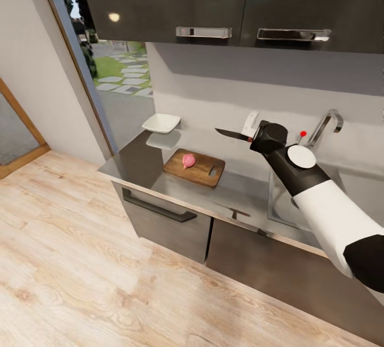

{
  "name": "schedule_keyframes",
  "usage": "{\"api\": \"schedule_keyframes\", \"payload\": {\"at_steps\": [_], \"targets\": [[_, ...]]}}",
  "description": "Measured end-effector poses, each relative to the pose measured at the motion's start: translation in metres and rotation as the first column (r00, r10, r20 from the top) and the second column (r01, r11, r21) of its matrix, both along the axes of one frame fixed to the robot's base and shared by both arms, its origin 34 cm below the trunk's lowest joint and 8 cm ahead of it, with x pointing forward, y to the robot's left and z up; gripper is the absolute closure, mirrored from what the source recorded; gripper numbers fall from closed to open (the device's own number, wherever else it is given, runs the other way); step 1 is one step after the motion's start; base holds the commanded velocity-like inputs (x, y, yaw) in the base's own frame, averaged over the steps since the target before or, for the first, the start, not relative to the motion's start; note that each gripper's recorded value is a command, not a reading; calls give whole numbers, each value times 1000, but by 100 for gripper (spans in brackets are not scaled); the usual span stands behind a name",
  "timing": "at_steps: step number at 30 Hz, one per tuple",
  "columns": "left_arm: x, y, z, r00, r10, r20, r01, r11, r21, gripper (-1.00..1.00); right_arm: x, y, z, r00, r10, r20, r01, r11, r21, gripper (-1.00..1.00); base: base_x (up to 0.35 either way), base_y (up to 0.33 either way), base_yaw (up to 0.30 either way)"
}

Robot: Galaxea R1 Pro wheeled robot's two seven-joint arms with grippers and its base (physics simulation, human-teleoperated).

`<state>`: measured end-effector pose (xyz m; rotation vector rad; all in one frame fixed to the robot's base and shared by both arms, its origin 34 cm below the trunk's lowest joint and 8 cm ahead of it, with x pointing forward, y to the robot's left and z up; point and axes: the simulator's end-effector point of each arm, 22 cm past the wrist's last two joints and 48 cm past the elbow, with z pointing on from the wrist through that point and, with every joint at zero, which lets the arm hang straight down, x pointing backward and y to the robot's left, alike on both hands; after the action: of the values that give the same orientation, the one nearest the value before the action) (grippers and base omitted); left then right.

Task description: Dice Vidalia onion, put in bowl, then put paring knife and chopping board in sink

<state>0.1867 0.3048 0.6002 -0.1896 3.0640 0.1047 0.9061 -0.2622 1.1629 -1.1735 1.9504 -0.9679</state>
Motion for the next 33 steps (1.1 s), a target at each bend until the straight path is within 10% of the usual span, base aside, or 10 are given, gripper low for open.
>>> {"api": "schedule_keyframes", "payload": {"at_steps": [14,21,33], "targets": [[6,1,1,1000,-2,16,2,1000,1,-100,-7,1,7,996,-75,45,74,997,4,100,0,0,12],[6,7,2,999,-42,14,42,999,7,-100,-10,7,-5,984,-65,166,83,992,-100,100,107,85,0],[8,2,2,995,-102,17,102,995,-2,-100,-24,22,-35,991,-50,128,63,994,-95,100,154,123,-139]]}}
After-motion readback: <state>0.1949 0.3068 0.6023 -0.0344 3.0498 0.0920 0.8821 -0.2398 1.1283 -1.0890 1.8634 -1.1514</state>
